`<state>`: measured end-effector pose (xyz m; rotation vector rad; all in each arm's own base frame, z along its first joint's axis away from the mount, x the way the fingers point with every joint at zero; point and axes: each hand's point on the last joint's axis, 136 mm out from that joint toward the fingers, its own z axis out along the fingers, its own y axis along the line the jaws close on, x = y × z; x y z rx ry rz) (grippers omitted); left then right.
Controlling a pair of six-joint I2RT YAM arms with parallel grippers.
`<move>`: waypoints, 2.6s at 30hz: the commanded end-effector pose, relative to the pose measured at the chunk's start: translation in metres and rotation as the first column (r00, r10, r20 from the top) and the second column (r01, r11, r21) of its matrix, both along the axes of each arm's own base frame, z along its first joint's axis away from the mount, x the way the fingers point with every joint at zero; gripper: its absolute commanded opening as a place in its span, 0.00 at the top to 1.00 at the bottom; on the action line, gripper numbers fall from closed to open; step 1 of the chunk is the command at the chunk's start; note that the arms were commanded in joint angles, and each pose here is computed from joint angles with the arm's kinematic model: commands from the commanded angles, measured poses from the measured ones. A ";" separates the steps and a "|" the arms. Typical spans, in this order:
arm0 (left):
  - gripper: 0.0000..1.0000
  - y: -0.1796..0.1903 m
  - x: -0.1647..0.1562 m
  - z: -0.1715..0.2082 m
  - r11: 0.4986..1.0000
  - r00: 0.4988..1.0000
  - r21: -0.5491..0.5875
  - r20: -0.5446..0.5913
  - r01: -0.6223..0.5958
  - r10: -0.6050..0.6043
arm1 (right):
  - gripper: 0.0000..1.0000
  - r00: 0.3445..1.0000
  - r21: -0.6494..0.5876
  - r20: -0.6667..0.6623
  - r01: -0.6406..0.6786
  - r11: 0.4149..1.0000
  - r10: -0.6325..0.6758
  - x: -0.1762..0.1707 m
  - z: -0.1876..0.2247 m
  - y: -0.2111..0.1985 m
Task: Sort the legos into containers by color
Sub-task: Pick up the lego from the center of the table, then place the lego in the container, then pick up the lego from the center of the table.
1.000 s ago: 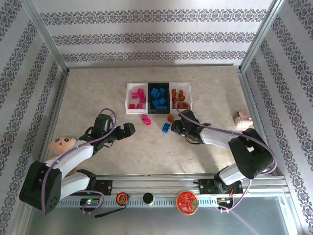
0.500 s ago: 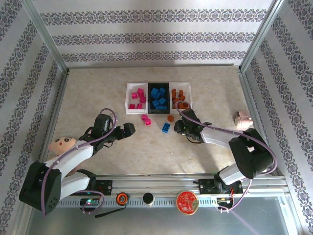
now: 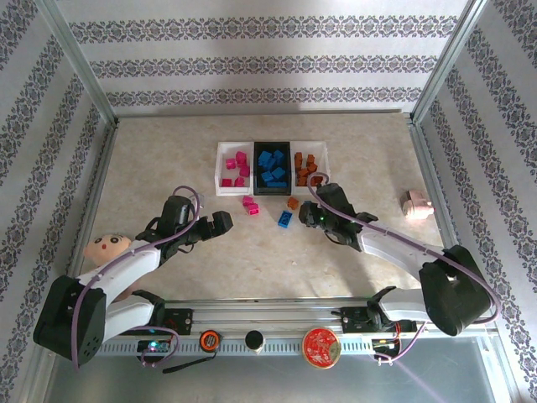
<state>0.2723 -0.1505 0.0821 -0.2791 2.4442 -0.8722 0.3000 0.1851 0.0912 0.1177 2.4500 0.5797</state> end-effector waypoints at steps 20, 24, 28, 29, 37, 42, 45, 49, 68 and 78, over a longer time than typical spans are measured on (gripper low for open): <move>0.00 -0.014 0.015 0.011 0.998 0.998 0.003 0.021 0.058 -0.059 | 0.43 0.995 -0.045 0.096 -0.032 0.998 0.036 0.152 0.028 0.087; 0.02 -0.023 0.022 0.010 0.995 0.996 0.044 0.021 0.088 -0.089 | 0.28 0.994 -0.044 0.108 -0.017 0.999 0.022 0.159 0.035 0.086; 0.04 -0.041 0.031 0.011 0.990 0.993 0.093 0.047 0.107 -0.112 | 0.26 0.992 -0.020 0.126 -0.004 1.000 0.006 0.149 0.044 0.080; 0.05 -0.047 0.034 0.011 0.987 0.991 0.116 0.063 0.112 -0.119 | 0.26 0.992 -0.010 0.127 0.004 1.000 -0.002 0.144 0.044 0.077; 0.14 -0.091 0.058 -0.010 0.945 0.978 0.305 0.132 0.116 -0.163 | 0.26 0.992 0.024 0.119 0.049 0.999 -0.051 0.097 0.036 0.043; 0.21 -0.098 0.077 -0.032 0.929 0.982 0.360 0.131 0.081 -0.136 | 0.26 0.987 0.051 0.138 0.070 0.996 -0.077 0.068 0.041 0.022; 0.23 -0.100 0.086 -0.037 0.926 0.981 0.372 0.142 0.067 -0.129 | 0.26 0.985 0.060 0.150 0.075 0.995 -0.083 0.056 0.045 0.014; 0.25 -0.102 0.097 -0.040 0.918 0.979 0.394 0.164 0.050 -0.124 | 0.26 0.982 0.078 0.168 0.072 0.994 -0.084 0.044 0.052 0.008; 0.64 -0.094 0.075 -0.026 0.958 0.969 0.286 0.226 0.032 -0.100 | 0.26 0.979 0.060 0.165 0.108 0.992 -0.117 0.029 0.041 -0.011; 0.67 -0.040 0.091 0.051 0.971 0.953 0.211 0.297 -0.116 0.049 | 0.26 0.985 0.059 0.128 0.107 0.993 -0.114 0.023 0.027 -0.012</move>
